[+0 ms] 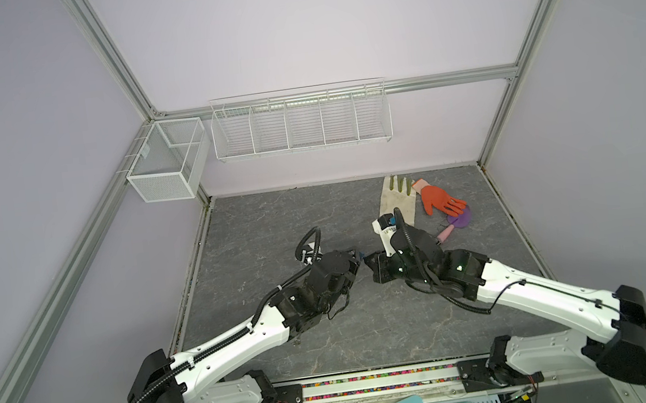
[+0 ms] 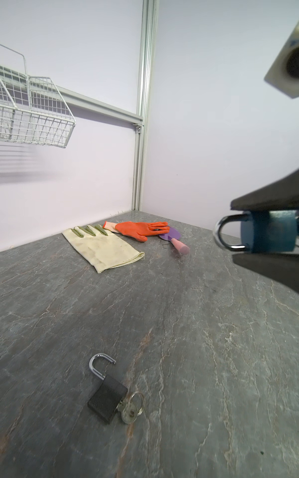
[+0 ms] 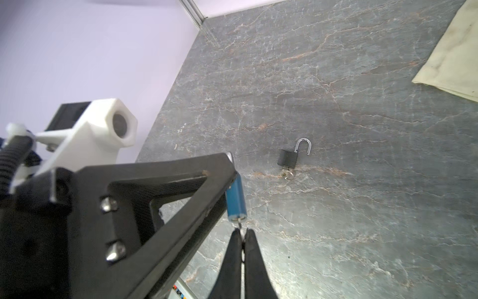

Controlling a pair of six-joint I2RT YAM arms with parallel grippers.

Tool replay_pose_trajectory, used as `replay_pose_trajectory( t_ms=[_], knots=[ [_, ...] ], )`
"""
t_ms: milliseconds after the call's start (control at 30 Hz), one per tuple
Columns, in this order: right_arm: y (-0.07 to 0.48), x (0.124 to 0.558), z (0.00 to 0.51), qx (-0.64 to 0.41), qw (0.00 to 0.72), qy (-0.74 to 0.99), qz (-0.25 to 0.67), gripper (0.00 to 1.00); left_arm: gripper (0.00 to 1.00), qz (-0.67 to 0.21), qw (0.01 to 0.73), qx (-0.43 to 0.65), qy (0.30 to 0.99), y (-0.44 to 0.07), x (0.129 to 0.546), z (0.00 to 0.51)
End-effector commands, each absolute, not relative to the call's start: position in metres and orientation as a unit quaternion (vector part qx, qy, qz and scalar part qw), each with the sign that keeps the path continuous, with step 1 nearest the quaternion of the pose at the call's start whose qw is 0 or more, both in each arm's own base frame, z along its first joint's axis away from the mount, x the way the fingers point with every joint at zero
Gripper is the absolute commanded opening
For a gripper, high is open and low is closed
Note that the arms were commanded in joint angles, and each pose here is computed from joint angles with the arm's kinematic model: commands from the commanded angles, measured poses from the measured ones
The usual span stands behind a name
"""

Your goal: Unlock with the key

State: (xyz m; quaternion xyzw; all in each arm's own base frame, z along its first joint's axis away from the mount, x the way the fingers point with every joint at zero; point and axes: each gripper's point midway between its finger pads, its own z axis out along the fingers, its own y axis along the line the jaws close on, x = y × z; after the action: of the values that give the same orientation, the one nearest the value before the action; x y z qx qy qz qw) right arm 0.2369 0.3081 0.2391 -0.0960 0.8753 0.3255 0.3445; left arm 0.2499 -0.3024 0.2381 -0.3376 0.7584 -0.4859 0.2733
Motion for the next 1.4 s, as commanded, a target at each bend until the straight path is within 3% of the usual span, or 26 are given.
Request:
replay_pose_trajectory(
  t_ms=[0,500,800,1000,1367],
  knots=[
    [0.328,0.239,0.281,-0.082,0.356,0.827,0.428,0.06,0.02,-0.533,0.244,-0.291,0.756,-0.323,0.232,0.259],
    [0.336,0.234,0.301,-0.050,0.308,0.789,0.530,0.06,0.02,-0.559,0.264,-0.266,0.740,-0.321,0.230,0.276],
    [0.337,0.234,0.299,-0.053,0.301,0.790,0.531,0.06,0.02,-0.574,0.271,-0.257,0.729,-0.321,0.231,0.286],
    [0.324,0.239,0.294,-0.064,0.333,0.808,0.482,0.06,0.03,-0.571,0.274,-0.257,0.730,-0.317,0.232,0.289],
    [0.316,0.241,0.285,-0.082,0.353,0.821,0.441,0.06,0.27,-0.561,0.271,-0.258,0.739,-0.317,0.235,0.292]
  ],
)
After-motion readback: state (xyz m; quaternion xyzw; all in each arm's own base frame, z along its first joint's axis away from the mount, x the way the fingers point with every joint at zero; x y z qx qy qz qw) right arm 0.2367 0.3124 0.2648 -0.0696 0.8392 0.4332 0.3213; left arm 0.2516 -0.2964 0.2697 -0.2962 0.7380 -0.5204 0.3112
